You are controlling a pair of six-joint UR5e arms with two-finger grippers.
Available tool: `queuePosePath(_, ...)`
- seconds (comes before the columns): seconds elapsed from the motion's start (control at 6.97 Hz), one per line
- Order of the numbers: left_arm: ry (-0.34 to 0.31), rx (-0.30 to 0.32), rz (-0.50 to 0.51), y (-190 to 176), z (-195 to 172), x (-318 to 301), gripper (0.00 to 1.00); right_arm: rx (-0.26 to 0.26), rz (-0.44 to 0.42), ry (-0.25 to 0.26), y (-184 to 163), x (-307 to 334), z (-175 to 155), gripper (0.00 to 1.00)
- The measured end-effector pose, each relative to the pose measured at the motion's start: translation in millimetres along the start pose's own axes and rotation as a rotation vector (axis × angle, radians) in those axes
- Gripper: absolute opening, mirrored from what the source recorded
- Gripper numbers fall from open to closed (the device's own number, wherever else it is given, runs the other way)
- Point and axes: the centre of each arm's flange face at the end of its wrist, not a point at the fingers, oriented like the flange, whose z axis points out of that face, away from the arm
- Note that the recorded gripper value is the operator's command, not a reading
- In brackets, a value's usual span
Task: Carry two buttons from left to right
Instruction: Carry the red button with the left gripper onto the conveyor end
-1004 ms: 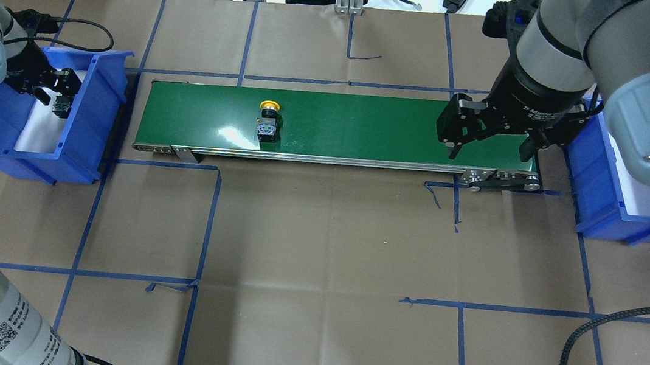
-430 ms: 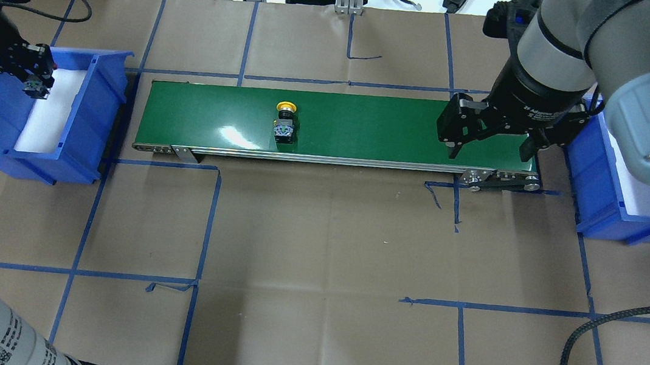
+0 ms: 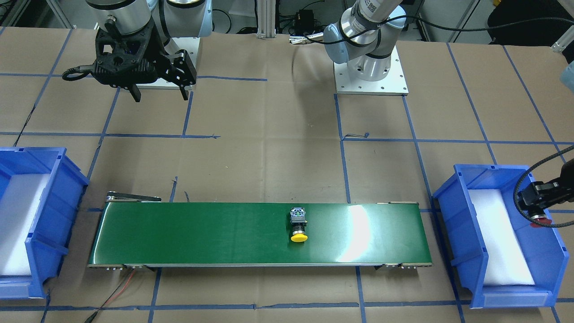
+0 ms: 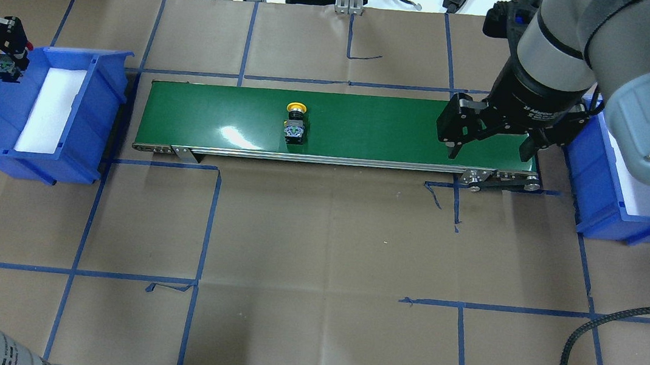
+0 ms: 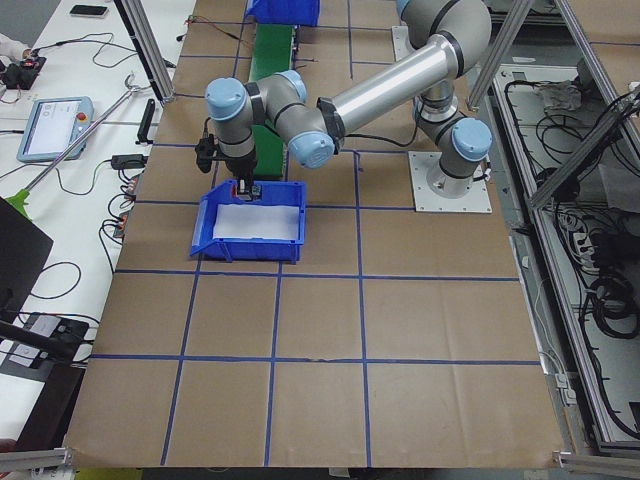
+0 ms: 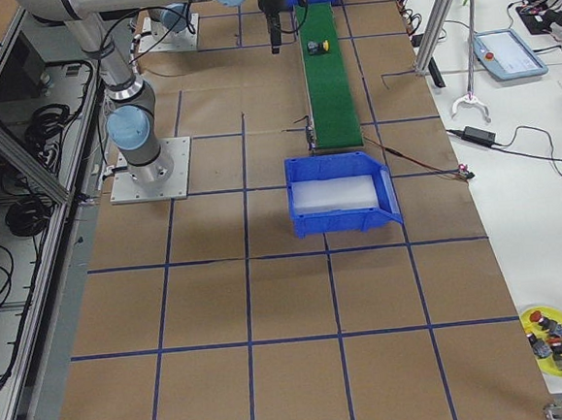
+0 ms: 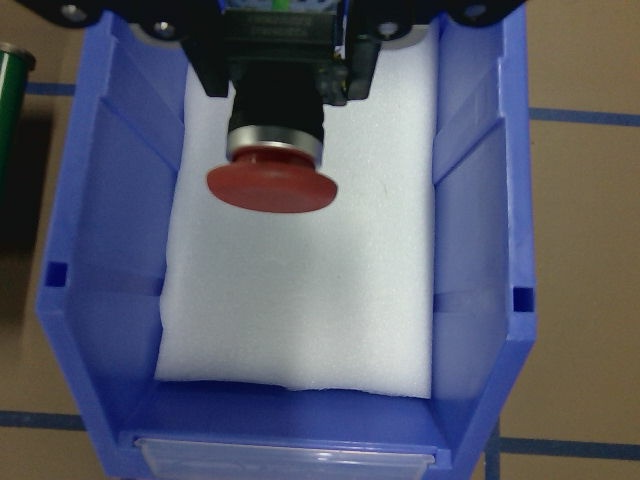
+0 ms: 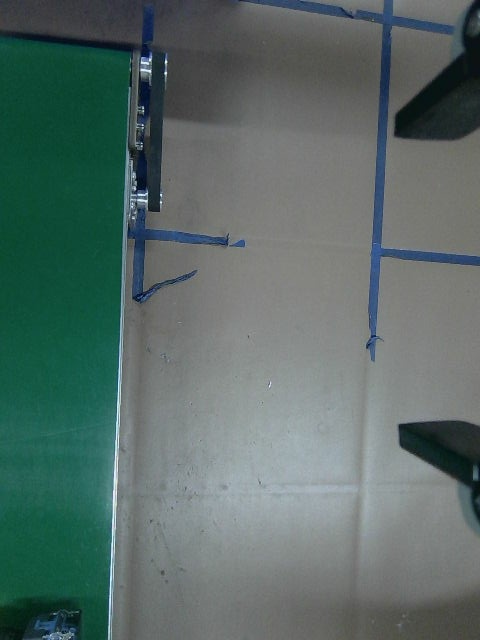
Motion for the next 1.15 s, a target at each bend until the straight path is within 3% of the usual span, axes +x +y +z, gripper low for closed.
queuePosePath(1.15,0.003,-0.014,0.031,-11.7,7.1,201.2,0.05,-0.018,-0.001,-0.002,2.2,-0.7,8.3,1.00)
